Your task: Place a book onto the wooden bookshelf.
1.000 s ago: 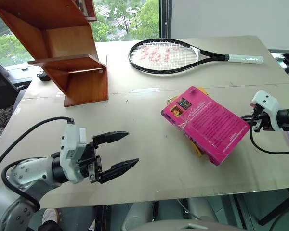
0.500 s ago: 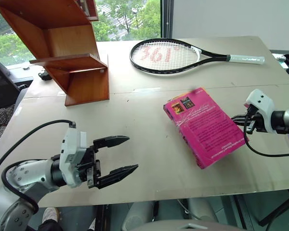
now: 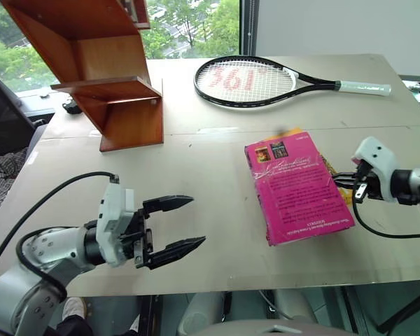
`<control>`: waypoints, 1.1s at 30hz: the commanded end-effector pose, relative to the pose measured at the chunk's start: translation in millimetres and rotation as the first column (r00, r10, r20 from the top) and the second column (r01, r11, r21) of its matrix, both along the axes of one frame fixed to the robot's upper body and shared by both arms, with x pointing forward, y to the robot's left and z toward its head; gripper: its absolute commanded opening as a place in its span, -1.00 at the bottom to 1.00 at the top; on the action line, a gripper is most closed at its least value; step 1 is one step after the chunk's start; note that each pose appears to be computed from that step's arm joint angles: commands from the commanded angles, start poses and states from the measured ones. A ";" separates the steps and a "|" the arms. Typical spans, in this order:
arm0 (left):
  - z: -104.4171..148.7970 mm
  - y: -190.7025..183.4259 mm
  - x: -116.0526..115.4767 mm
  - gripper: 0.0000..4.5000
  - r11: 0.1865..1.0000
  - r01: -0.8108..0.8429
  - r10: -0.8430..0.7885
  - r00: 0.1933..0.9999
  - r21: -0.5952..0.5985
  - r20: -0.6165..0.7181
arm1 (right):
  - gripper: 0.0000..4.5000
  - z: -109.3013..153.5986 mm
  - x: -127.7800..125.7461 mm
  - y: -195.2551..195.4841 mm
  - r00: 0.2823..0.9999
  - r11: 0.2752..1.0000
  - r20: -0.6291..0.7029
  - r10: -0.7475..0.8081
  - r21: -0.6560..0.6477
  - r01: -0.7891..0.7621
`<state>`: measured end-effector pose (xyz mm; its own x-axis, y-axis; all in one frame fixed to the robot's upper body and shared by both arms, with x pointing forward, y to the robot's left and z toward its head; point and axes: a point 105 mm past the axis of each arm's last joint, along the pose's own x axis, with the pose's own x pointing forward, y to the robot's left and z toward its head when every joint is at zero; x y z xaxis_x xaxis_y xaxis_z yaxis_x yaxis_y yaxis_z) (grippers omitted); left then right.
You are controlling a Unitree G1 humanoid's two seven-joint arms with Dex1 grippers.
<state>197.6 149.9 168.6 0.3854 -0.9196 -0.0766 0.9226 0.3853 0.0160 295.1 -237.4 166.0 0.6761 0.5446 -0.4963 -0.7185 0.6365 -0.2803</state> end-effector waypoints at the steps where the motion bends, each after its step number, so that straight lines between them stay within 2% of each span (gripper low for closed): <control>1: -6.7 -6.4 9.4 1.00 0.999 -0.032 0.032 0.999 -0.017 -0.009 | -0.59 26.9 -21.6 -24.8 0.990 0.997 0.129 0.052 0.053 -0.059; 4: -7.2 -4.9 22.3 1.00 0.999 -0.041 0.041 0.999 -0.006 -0.005 | -0.02 33.5 -44.4 -32.1 0.985 0.989 0.141 0.102 0.096 -0.116; 8: -10.0 3.5 37.9 1.00 0.998 -0.050 0.054 0.995 0.043 -0.082 | 0.90 48.2 -69.2 -29.9 0.974 0.963 0.116 0.195 0.167 -0.212; 9: -14.0 5.9 41.1 1.00 0.997 -0.057 0.063 0.991 0.049 -0.120 | 0.97 48.4 -72.8 -30.1 0.973 0.957 0.113 0.200 0.192 -0.219; 10: -18.4 7.6 44.1 1.00 0.997 -0.066 0.074 0.982 0.049 -0.175 | 0.97 46.2 -75.8 -31.7 0.975 0.953 0.108 0.192 0.219 -0.212; 13: -15.2 -1.9 44.1 1.00 0.994 -0.070 0.028 0.912 -0.089 -0.409 | 0.97 47.1 -90.4 -26.0 0.970 0.924 0.129 0.206 0.301 -0.236; 15: -14.1 -7.4 42.4 1.00 0.988 -0.055 -0.028 0.859 -0.147 -0.511 | 0.97 52.0 -96.7 -22.6 0.964 0.911 0.171 0.206 0.325 -0.252; 17: -17.5 -11.3 51.5 1.00 0.977 -0.101 -0.031 0.807 -0.190 -0.589 | 0.97 51.5 -100.0 -26.5 0.964 0.921 0.187 0.187 0.308 -0.238; 20: -23.9 -21.3 62.1 1.00 0.951 -0.161 -0.084 0.689 -0.265 -0.720 | 0.97 47.6 -104.2 -28.1 0.968 0.927 0.172 0.185 0.296 -0.230; 26: -43.6 -49.7 81.6 1.00 0.925 -0.255 -0.107 0.534 -0.280 -0.838 | 0.97 48.1 -102.5 -23.6 0.966 0.925 0.195 0.168 0.308 -0.223; 29: -51.3 -79.3 93.8 1.00 0.912 -0.276 -0.152 0.457 -0.302 -0.877 | 0.97 48.5 -104.3 -18.2 0.963 0.925 0.207 0.175 0.300 -0.233; 33: -56.9 -100.2 99.9 1.00 0.915 -0.275 -0.165 0.410 -0.294 -0.897 | 0.97 47.6 -104.1 -13.4 0.959 0.924 0.216 0.183 0.294 -0.243</control>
